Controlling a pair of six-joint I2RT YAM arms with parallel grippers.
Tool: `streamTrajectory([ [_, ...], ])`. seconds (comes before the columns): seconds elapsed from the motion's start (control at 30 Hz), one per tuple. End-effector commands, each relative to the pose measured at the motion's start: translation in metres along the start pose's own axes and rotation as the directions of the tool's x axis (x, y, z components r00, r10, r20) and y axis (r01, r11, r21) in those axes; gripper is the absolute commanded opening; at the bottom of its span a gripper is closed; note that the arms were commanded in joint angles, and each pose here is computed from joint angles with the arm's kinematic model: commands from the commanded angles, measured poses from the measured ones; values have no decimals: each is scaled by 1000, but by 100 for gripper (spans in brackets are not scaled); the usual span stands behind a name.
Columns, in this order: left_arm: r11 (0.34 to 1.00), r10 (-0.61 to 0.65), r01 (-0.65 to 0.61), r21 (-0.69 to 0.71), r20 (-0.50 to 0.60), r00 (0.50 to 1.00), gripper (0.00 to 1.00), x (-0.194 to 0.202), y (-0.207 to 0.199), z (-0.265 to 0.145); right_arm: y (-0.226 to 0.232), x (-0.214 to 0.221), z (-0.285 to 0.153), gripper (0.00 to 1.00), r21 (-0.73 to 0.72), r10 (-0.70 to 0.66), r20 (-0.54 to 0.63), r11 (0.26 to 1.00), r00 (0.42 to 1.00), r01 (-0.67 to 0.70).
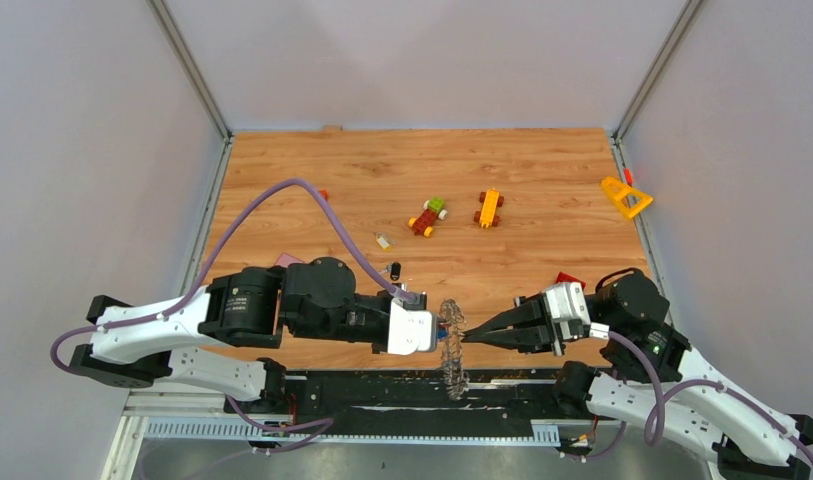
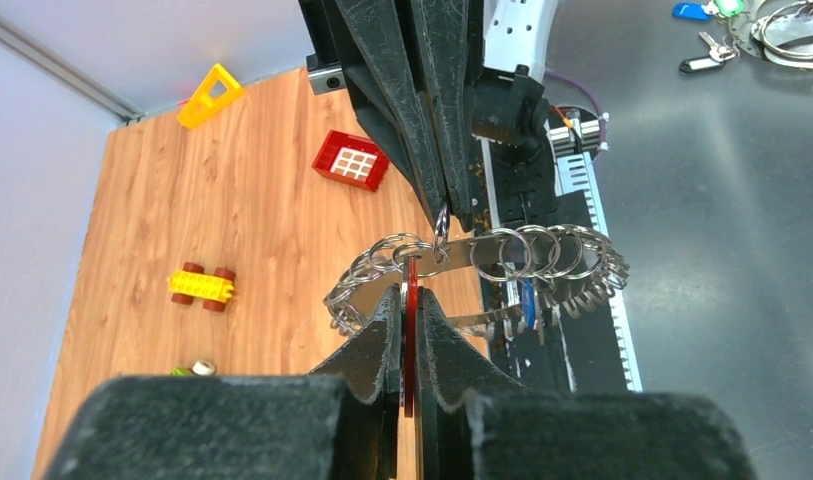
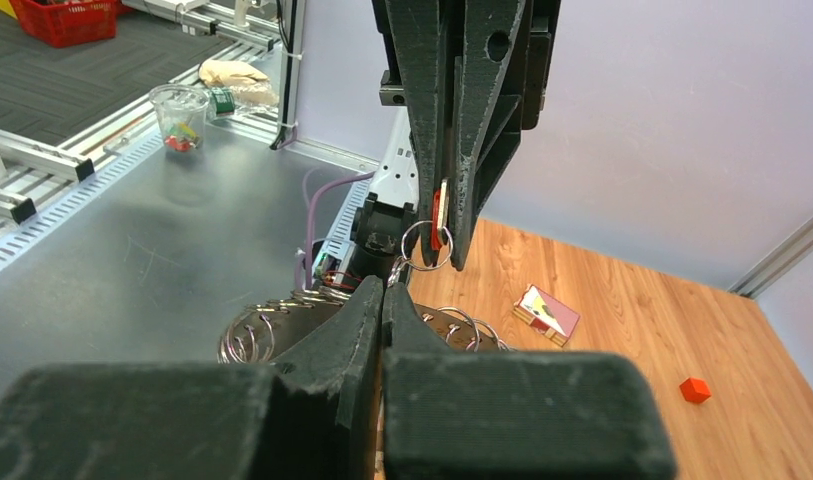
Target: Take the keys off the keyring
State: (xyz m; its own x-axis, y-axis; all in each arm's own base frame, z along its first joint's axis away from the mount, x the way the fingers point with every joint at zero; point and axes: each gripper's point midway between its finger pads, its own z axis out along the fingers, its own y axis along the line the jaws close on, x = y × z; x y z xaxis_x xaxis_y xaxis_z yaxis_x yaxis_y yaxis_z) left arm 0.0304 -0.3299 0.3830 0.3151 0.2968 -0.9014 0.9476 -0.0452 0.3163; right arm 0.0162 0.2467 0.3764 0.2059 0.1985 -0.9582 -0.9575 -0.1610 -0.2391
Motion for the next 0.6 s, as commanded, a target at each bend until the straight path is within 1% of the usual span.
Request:
streamTrajectory([
  [0.0,995,-3,11,-96,78,997,0,-25,22,-16,20,-5,-5,0,-108,-48,3,993,999,48],
  [0.27,995,-5,12,-97,70,997,0,-28,23,-13,24,-3,-9,0,-129,-98,-12,987,995,95],
  [0.57,997,3,-1,-79,37,999,0,-28,23,-6,13,4,-8,0,-86,-77,-85,994,993,70],
])
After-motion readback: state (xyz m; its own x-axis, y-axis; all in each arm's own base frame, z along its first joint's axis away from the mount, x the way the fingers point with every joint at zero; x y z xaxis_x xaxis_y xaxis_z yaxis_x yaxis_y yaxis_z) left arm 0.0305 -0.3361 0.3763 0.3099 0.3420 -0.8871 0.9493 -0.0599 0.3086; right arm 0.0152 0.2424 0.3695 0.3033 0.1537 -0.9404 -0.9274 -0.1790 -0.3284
